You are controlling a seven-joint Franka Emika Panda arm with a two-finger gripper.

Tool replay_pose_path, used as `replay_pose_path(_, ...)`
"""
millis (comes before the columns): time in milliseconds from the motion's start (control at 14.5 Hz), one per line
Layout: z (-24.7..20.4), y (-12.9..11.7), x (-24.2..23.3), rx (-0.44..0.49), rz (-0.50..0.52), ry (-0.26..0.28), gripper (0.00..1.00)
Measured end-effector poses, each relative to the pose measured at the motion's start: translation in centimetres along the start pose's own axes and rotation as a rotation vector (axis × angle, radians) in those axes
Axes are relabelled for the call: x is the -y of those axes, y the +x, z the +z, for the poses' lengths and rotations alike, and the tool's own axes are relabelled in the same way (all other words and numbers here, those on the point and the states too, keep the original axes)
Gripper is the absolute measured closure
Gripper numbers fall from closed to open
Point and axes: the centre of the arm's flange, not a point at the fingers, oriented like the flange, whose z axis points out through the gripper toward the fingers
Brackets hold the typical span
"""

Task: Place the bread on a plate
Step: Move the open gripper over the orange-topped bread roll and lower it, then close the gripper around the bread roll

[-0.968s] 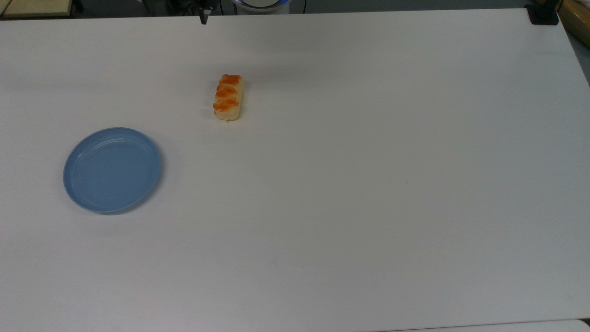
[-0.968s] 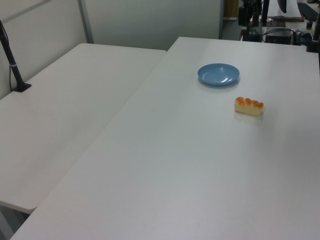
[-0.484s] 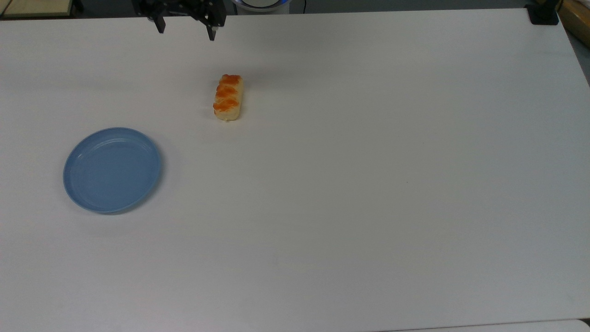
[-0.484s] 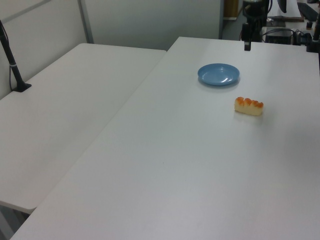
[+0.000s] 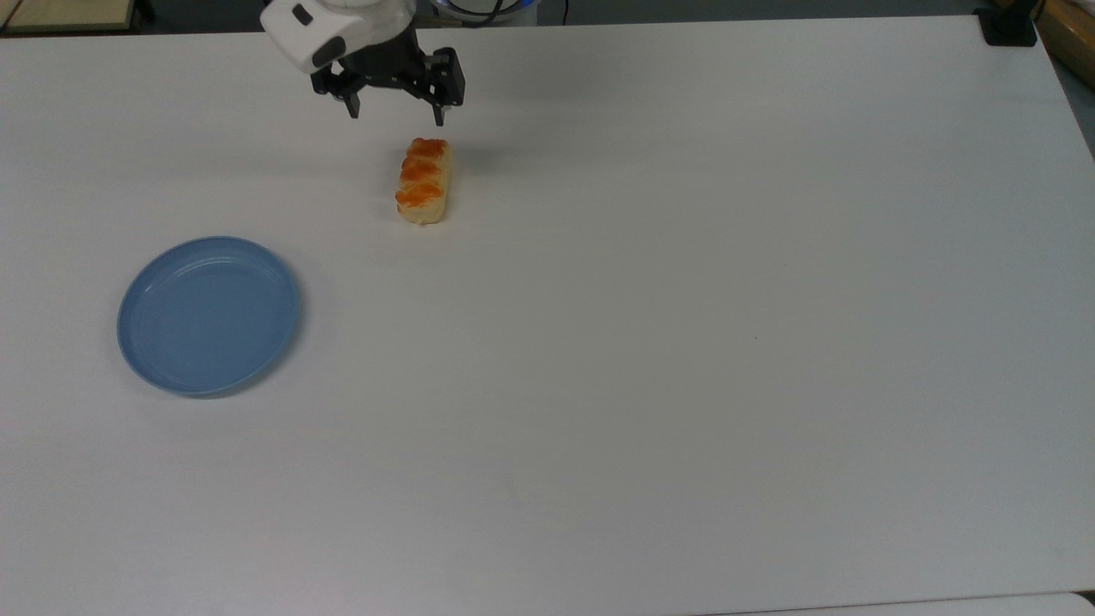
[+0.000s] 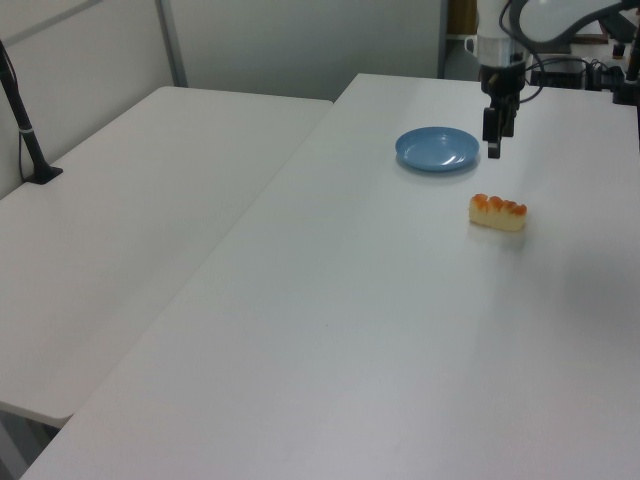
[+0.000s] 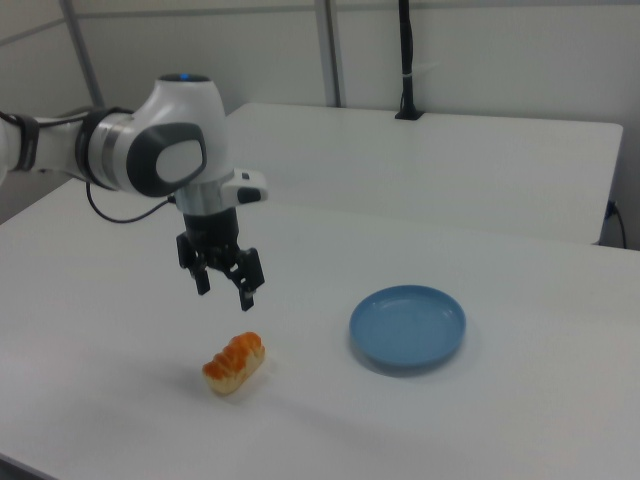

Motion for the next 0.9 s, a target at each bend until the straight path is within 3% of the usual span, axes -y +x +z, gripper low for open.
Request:
replay_pose_path(277,5.4,-0.6,1.4,0.008,-0.039,-0.024,0.00)
replay_pose_path(553,10.0,0.4,1.7,0.022,-0.043,-0.044,0.02)
replay_pose_path(899,11.9,0.8,1.9,0.020,-0.047,-0.052,0.02)
